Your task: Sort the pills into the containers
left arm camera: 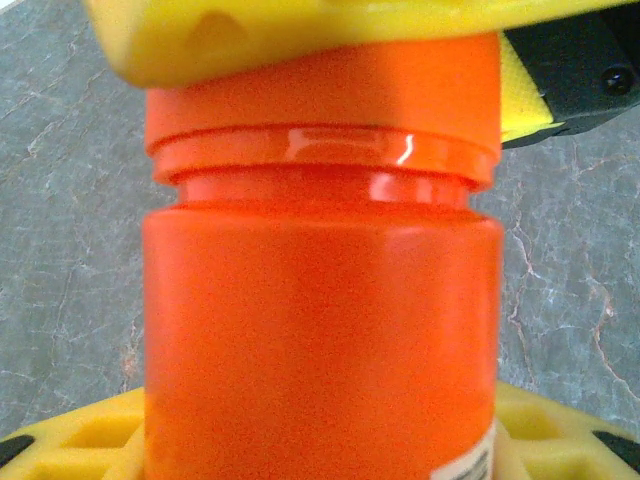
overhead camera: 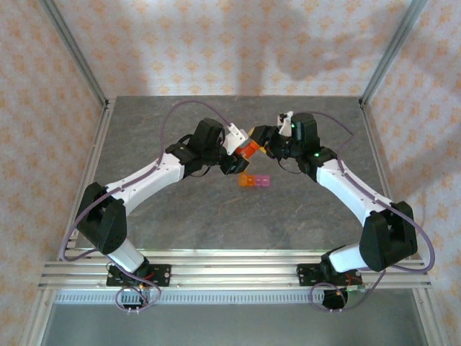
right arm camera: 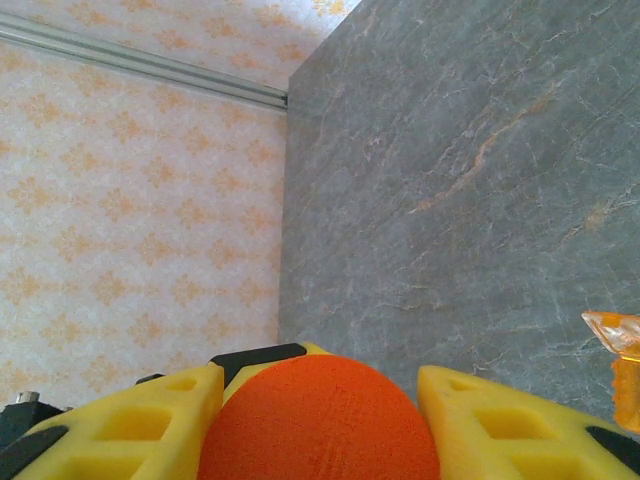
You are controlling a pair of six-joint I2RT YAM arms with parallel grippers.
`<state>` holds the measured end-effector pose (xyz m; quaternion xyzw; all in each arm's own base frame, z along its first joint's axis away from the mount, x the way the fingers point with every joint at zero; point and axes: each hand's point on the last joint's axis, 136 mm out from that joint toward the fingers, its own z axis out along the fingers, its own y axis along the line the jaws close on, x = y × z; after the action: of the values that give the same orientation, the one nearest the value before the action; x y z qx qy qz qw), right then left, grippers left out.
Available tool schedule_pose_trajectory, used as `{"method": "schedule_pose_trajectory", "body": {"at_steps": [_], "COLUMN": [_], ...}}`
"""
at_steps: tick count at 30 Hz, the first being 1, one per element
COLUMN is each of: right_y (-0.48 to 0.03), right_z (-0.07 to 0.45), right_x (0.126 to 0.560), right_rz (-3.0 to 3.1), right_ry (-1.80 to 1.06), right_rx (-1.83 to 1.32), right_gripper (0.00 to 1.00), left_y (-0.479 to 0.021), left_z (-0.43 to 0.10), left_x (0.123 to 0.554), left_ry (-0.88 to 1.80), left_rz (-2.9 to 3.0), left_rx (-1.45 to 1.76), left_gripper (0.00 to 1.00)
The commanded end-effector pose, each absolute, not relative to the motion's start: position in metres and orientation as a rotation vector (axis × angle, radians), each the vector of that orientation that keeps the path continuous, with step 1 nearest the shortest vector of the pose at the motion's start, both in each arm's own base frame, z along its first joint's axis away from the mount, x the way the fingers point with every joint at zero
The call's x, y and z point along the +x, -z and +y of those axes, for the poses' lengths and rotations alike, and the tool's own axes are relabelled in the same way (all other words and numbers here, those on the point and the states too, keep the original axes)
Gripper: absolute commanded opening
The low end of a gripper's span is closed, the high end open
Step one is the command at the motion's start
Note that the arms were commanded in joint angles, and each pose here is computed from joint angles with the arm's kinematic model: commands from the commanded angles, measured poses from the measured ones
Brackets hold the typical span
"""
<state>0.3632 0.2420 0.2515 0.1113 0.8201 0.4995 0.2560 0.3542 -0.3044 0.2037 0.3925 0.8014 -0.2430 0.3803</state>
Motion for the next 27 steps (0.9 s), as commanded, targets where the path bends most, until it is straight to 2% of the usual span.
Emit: {"method": "schedule_pose_trajectory", "body": {"at_steps": [1, 5, 15, 20, 21, 25, 27], "right_y": [-0.249, -0.257, -0.286, -0.289, -0.29, -0.294, -0.294], "right_z": [0.246, 0.241, 0.227, 0.23, 0.229, 0.223, 0.219], "right_x": [0.362, 0.363, 0.357, 0.356, 0.357, 0.361, 0.364], "right_rz": [2.221, 2.19, 2.013, 2.016, 2.016, 2.039, 2.064], "right_ry": [-1.352, -1.29, -1.244, -1.287, -1.293, -1.287, -1.264], "right_rx": [0.258, 0.157, -0.157, -0.14, -0.128, -0.022, 0.039], "right_gripper": [0.36, 0.33, 0.33, 0.34, 0.37, 0.64, 0.72], "left_y": [-0.234, -0.243, -0.288, -0.286, -0.284, -0.267, -0.259], "left_z": [-0.314, -0.316, -0.315, -0.314, -0.313, -0.301, -0.295], "left_x": [0.361, 0.355, 0.338, 0.343, 0.345, 0.36, 0.365], "left_ry": [0.659, 0.753, 1.204, 1.215, 1.192, 1.006, 0.908], "left_rz": [1.957, 1.942, 1.82, 1.826, 1.835, 1.902, 1.928], "left_rx": [0.963, 0.955, 0.861, 0.826, 0.829, 0.813, 0.812], "left_gripper": [0.0, 0.0, 0.0, 0.0, 0.0, 0.0, 0.0]}}
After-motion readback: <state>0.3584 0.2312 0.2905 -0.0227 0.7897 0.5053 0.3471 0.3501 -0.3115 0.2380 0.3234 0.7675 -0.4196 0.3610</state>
